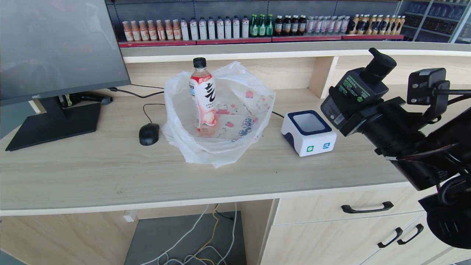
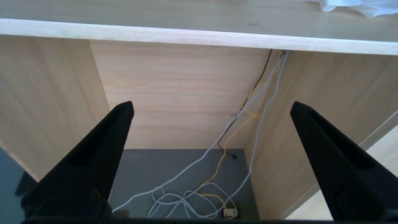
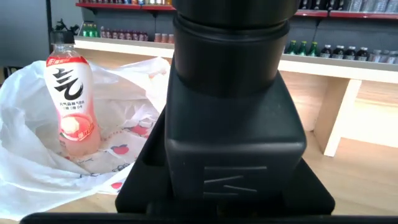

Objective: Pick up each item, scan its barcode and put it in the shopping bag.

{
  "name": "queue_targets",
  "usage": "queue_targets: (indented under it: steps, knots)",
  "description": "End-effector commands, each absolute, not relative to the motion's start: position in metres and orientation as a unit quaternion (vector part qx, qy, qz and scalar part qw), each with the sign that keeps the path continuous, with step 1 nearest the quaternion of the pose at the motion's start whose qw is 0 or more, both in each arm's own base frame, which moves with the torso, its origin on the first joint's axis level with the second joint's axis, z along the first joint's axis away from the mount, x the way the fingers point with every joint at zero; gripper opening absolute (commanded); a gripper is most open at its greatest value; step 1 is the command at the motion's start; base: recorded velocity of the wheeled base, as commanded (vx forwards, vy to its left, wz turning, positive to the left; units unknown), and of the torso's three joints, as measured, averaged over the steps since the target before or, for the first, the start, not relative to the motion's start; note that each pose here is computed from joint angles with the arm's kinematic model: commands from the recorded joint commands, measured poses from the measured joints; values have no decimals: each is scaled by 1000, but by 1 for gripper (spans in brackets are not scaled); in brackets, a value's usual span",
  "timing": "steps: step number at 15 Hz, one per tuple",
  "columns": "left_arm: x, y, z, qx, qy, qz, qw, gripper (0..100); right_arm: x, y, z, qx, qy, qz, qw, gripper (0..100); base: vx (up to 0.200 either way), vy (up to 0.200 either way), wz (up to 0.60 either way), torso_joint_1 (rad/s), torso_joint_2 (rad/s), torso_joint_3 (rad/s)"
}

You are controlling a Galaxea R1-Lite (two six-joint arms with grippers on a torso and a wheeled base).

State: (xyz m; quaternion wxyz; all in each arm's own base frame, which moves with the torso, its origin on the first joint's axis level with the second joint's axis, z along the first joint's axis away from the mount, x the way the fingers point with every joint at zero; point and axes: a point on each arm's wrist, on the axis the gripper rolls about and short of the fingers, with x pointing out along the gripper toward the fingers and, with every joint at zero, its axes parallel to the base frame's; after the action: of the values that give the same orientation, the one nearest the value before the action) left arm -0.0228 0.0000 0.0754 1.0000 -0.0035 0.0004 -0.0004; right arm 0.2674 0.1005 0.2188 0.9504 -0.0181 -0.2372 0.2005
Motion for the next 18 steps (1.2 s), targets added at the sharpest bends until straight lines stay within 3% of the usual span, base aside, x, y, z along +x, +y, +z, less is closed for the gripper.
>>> queue_targets:
  steps: [1, 8, 15, 18]
  knots:
    - [-23, 0, 75, -3, 0, 0, 1000, 100, 267, 102, 217, -18, -234, 203, 951, 0, 0, 200, 0, -2, -2, 2]
    - [-23, 0, 75, -3, 0, 0, 1000, 100, 267, 102, 217, -16, -233, 204, 951, 0, 0, 200, 0, 0, 4, 3]
    - [-23, 0, 75, -2, 0, -1, 1000, 100, 275, 107, 213, -18, -230, 207, 951, 0, 0, 0, 0, 0, 0, 0]
    - [-23, 0, 75, -2, 0, 0, 1000, 100, 270, 133, 204, -2, -212, 250, 945, 0, 0, 0, 0, 0, 0, 0]
